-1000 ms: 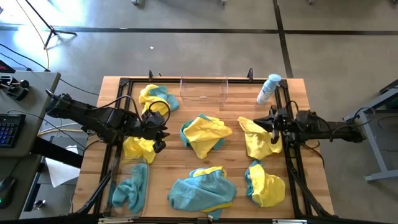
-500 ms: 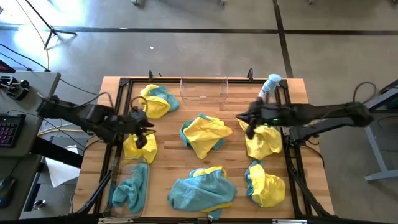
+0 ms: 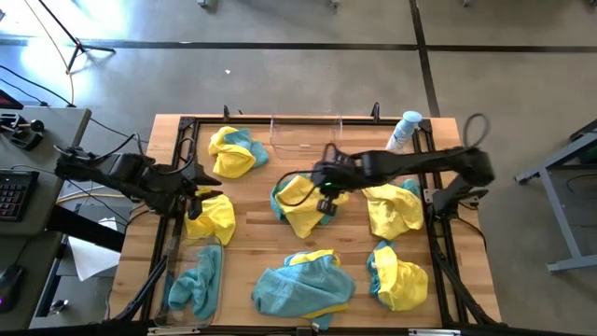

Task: Sort microfiber towel by color & place in baskets
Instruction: Put the yellow microfiber towel into the top transparent bin

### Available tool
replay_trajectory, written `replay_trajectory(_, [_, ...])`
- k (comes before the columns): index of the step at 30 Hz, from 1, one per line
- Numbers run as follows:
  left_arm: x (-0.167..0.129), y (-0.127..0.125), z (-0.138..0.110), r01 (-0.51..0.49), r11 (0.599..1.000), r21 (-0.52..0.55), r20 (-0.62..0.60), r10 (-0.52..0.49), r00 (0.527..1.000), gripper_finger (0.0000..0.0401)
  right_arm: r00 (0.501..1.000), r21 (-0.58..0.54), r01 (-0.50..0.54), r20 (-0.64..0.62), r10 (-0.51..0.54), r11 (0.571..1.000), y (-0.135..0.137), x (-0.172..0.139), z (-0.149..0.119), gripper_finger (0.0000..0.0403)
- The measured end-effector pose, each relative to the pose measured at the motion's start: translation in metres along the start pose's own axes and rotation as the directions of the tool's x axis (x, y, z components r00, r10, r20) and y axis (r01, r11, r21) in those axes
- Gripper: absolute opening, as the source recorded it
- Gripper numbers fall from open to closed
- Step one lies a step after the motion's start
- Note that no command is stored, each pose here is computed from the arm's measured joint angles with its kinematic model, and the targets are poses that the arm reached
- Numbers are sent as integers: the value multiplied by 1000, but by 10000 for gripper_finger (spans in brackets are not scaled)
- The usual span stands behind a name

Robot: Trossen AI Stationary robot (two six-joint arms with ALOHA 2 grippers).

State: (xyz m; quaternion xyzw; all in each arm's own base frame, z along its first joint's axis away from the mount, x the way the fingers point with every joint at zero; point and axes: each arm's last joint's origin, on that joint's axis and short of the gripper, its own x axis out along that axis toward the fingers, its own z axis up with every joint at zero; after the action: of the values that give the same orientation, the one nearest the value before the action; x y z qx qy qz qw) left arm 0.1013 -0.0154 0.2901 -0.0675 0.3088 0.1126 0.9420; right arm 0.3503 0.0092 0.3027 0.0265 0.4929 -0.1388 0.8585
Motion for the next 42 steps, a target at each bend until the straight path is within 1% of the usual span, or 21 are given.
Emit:
replay_trajectory(3, [2,1,-3,-2,999,34,-6,2,1000,122,998,-37,7,-64,-9,999,8,21,12,75])
replay_trajectory(6, [5,1,-7,-6,998,61,-19,7,1000,122,995,-49,-19,-103,14,999,16,42,20,110])
replay_trajectory(11, [5,1,-8,-4,998,59,-15,5,1000,122,982,-56,-57,-181,46,997,27,77,21,152])
replay_trajectory(16, [2,3,-9,2,999,51,4,-2,1000,122,960,-57,-92,-269,73,994,32,100,13,167])
replay_trajectory(19, [0,4,-9,5,999,46,15,-6,1000,122,952,-68,-71,-303,47,995,34,113,8,167])
replay_trajectory(23, [-3,5,-10,9,999,42,25,-10,1000,122,951,-91,-12,-310,-17,996,34,124,5,166])
replay_trajectory(25, [-3,5,-10,10,999,40,29,-11,1000,122,948,-98,4,-315,-35,995,35,130,4,158])
replay_trajectory(27, [-4,6,-10,11,999,40,32,-12,999,122,948,-100,8,-317,-39,995,35,131,4,134])
replay_trajectory(29, [-4,6,-10,11,999,39,32,-12,999,122,949,-91,11,-312,-39,996,35,129,4,94])
replay_trajectory(31, [-4,6,-10,11,999,39,32,-12,999,122,950,-71,15,-310,-37,997,34,126,5,40])
replay_trajectory(32, [-4,6,-10,11,999,39,32,-12,999,122,951,-65,12,-308,-31,998,33,122,6,21])
replay_trajectory(33, [-4,6,-10,11,999,39,32,-12,999,122,952,-62,8,-303,-26,998,34,118,7,12])
replay_trajectory(37, [-4,6,-10,12,999,38,33,-13,999,122,969,-30,26,-245,-32,999,32,93,20,26])
replay_trajectory(42, [-4,5,-9,15,1000,16,41,-16,999,122,990,-41,29,-139,-35,999,26,53,40,5])
